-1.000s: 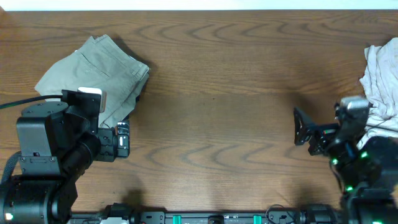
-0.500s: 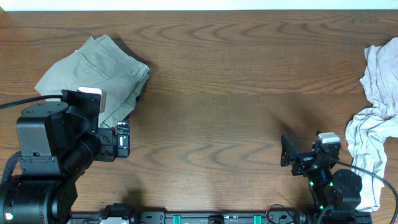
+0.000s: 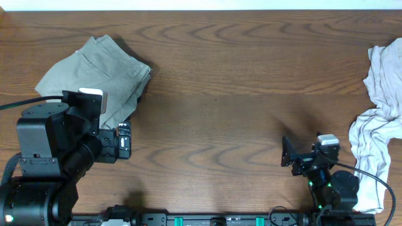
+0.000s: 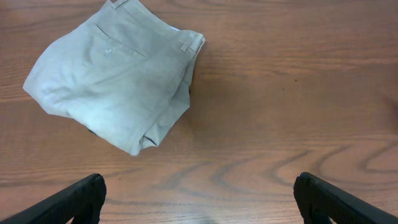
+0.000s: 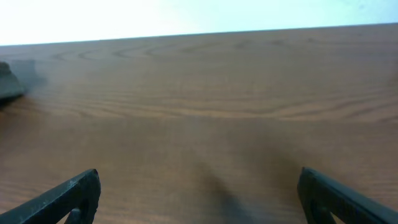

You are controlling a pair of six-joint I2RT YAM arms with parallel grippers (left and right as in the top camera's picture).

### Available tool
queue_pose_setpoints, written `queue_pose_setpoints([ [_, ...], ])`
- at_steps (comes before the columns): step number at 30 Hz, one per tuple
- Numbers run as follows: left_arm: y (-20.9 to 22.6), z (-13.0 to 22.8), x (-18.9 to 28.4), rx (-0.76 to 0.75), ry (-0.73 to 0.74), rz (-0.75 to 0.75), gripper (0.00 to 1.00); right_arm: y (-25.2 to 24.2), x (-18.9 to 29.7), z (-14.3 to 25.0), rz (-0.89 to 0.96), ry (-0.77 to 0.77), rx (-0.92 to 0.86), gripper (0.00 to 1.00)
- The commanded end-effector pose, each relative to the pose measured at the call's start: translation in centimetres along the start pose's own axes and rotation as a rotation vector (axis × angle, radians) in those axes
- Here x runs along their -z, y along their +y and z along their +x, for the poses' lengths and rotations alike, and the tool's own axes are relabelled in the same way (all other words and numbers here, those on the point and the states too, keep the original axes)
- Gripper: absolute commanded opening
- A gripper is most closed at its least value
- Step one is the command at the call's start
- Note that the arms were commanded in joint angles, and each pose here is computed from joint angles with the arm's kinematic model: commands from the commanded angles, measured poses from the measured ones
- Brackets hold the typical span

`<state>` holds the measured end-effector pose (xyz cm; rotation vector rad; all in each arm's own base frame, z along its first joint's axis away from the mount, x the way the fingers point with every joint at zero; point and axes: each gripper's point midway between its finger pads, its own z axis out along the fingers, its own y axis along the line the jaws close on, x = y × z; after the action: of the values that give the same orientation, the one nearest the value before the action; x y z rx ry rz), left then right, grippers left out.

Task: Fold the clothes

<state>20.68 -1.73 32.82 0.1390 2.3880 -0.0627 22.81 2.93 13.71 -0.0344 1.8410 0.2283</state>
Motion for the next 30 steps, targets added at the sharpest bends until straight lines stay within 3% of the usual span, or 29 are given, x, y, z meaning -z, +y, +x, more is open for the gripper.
queue_pose_setpoints([
  [1,0.12,-0.16,0.18,0.006,-0.007,-0.010,0.98,-0.18,-0.02,-0.16,0.006,-0.014,0.012,0.99],
  [30,0.22,-0.12,0.62,-0.013,-0.023,-0.021,0.98,-0.19,-0.02,-0.15,0.006,-0.013,0.012,0.99],
])
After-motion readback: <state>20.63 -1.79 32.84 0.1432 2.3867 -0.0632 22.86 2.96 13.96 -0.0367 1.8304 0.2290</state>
